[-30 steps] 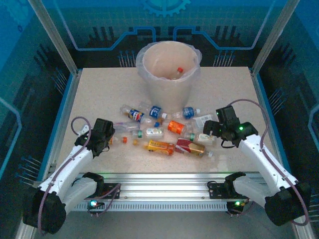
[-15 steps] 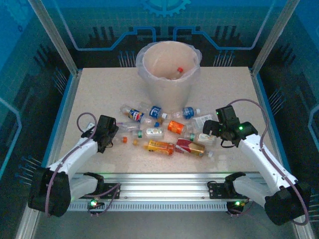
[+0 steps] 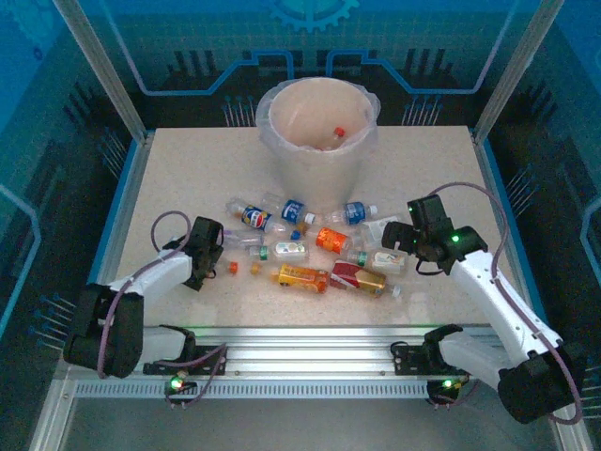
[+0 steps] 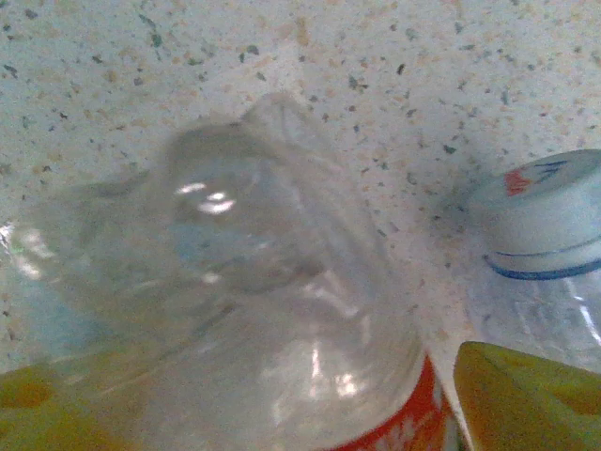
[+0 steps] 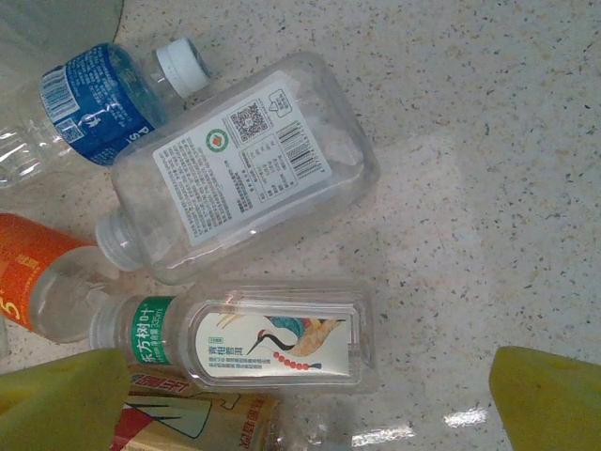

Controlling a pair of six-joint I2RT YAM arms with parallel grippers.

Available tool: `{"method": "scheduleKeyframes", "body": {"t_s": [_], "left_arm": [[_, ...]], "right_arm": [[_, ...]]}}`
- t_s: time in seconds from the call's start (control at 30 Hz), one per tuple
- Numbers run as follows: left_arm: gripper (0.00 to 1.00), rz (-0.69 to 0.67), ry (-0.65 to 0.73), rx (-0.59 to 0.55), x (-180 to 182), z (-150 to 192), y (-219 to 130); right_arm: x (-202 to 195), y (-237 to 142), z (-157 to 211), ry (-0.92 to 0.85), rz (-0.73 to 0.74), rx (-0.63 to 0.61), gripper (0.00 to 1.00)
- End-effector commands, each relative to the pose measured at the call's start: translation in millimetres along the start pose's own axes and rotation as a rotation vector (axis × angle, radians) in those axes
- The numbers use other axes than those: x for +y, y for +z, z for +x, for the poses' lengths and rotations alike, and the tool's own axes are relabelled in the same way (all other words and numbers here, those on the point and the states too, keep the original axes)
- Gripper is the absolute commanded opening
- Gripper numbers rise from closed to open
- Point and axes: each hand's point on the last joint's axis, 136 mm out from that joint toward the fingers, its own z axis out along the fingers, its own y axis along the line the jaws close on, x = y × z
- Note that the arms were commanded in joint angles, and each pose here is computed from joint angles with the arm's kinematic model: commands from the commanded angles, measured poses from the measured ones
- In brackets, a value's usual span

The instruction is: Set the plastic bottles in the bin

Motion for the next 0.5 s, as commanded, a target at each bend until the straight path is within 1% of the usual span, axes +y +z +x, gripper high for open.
{"method": "scheduleKeyframes", "body": {"t_s": [0.0,0.3,0.47], "left_arm": [[0.78,-0.05,-0.025,0.008,10.9,1.6,6.9],[0.61,-0.051,-0.025,-0.011,9.7,-3.3,5.2],[0.59,-0.042,-0.022,-0.056,5.4,-16.4,-9.9]], "right_arm": [[1.6,-3.0,-6.2,0.018,-0.007,-0.004,1.0],[1.4,-1.5,-4.1,0.018,-0.008,0.0,1.0],[0.8,-4.4,-5.3,0.02,-0.014,-0.015,1.0]]}}
